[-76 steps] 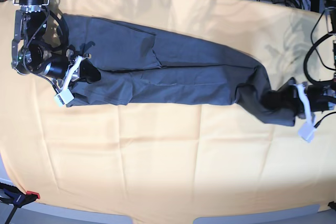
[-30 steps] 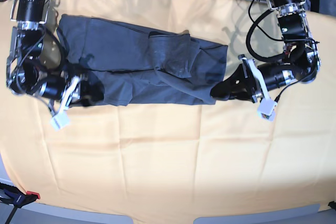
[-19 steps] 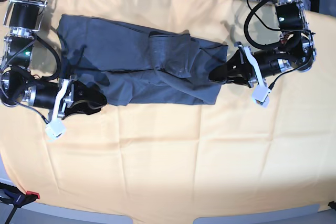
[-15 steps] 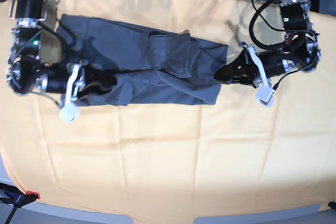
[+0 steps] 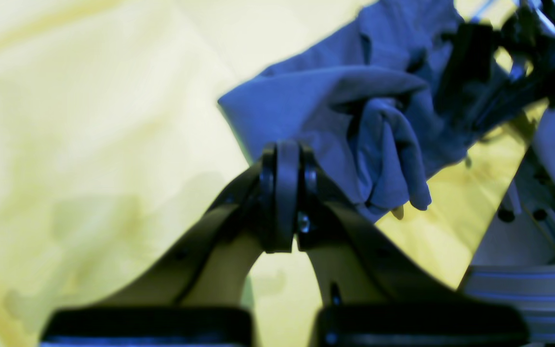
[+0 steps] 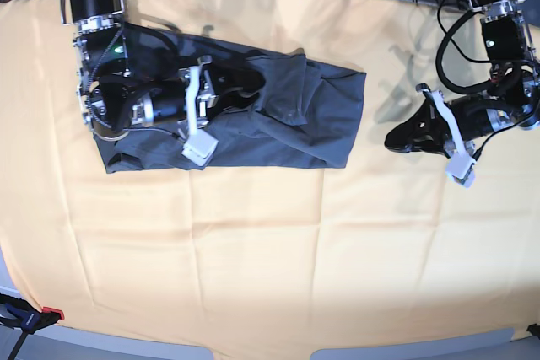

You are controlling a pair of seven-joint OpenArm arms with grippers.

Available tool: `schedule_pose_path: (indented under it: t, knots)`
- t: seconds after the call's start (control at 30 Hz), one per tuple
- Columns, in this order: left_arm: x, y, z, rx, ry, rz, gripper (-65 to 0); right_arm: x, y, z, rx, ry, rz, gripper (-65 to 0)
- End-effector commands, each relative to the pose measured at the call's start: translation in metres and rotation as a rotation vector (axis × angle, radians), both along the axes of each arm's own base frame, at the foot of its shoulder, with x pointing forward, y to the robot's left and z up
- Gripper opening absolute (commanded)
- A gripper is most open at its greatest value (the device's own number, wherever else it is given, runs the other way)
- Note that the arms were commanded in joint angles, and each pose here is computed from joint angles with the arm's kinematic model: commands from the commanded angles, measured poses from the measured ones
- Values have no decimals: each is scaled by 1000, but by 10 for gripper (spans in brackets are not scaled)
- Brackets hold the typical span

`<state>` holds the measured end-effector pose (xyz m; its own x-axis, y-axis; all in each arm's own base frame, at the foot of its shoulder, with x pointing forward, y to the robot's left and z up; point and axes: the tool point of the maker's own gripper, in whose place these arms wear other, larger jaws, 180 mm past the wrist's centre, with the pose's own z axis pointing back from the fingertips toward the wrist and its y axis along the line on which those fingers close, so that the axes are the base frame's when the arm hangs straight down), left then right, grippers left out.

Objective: Fold the T-shirt properly
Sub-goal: 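Press and smooth the folded shirt with the right gripper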

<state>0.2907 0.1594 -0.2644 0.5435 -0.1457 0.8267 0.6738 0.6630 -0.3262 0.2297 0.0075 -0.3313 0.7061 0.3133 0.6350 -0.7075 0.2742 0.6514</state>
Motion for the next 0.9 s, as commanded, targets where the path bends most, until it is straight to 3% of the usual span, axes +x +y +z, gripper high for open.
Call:
schedule_pose_path:
  t: [0.0,0.27,0.43,0.57,0.87]
  knots:
    - [6,2,18,-19,-61,1,-650,8,1,7,-5,-41,-1,-395]
    - [8,7,20,-25,-61,26,-650,12,-22,-36,-286,-85,0,-391]
    - [8,7,20,-25,-60,26,-650,14,-29,-43,-341,-93,-2,-330]
    - [8,7,20,-25,-60,26,-650,15,-37,-50,-395,-97,-8,-331]
    - [8,7,20,-26,-60,26,-650,18,-35,-48,-390,-91,-19,-334]
